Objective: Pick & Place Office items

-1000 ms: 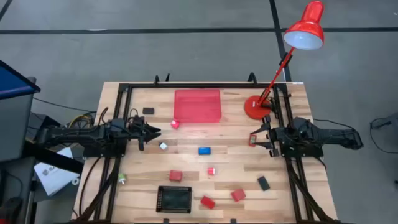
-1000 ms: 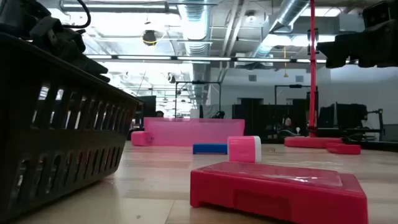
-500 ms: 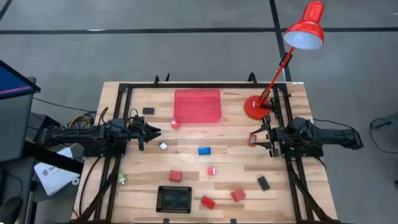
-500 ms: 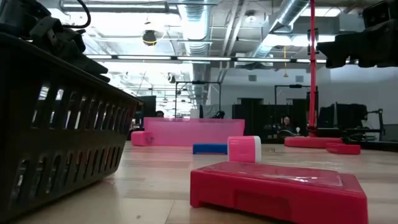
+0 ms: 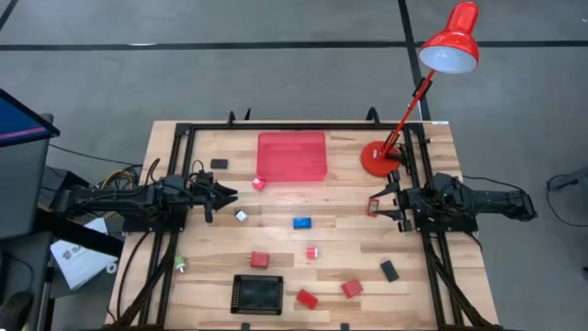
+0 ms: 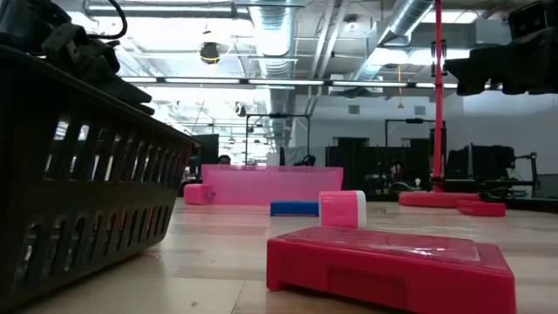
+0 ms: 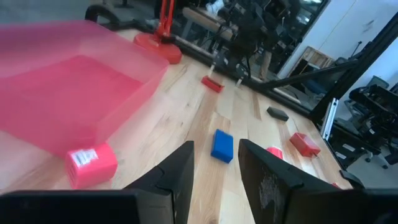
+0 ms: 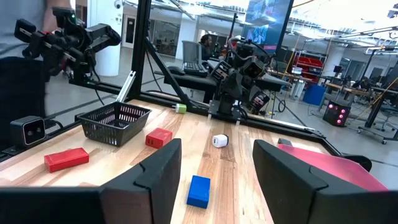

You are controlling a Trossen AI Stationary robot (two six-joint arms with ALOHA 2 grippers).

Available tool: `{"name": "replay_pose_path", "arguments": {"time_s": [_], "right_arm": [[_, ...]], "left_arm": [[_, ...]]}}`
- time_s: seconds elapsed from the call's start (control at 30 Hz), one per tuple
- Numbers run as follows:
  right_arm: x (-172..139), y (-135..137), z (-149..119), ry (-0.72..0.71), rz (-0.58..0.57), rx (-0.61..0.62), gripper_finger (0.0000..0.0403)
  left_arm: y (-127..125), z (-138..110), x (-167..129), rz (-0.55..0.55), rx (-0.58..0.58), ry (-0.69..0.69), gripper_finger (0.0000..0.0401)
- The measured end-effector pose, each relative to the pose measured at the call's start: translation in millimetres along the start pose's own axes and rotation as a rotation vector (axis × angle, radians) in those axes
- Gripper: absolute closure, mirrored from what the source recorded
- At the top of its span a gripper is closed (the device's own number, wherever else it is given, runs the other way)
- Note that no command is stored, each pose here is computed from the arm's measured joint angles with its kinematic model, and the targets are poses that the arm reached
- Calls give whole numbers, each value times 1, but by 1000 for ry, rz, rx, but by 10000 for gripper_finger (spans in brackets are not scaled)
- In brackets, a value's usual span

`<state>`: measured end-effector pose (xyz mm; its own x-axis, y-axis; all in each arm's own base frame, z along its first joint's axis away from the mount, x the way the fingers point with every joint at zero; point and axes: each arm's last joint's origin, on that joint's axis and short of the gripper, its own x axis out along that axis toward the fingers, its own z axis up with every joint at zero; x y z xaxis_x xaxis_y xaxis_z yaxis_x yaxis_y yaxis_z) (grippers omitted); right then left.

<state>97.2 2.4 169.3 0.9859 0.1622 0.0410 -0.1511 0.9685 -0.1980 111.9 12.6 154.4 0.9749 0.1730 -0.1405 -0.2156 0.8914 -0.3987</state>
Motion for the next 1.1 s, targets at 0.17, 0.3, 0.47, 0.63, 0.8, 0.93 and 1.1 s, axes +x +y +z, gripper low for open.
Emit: {"name": "replay_pose_path", "arguments": {"time_s": [0.17,0.3,0.47,0.63,0.8,0.93,1.1], "right_arm": [[0,0,0,-1,0,0,209],[0,0,0,0,0,0,209],[0,0,0,-1,0,0,209],[0,0,0,0,0,0,209],[0,-1,0,5,-16,-204,208],[0,-3,0,12,-37,-413,209],[0,-3,0,15,-43,-420,208]], "left_arm": [[-2,7,0,-12,-51,-77,280],[-5,12,0,-59,-250,-120,280],[-10,25,-3,-145,-481,-247,280],[-14,34,-6,-229,-552,-322,280],[-13,32,-5,-210,-505,-306,280],[-12,30,-2,-159,-498,-307,280],[-11,34,0,-133,-545,-364,280]]}}
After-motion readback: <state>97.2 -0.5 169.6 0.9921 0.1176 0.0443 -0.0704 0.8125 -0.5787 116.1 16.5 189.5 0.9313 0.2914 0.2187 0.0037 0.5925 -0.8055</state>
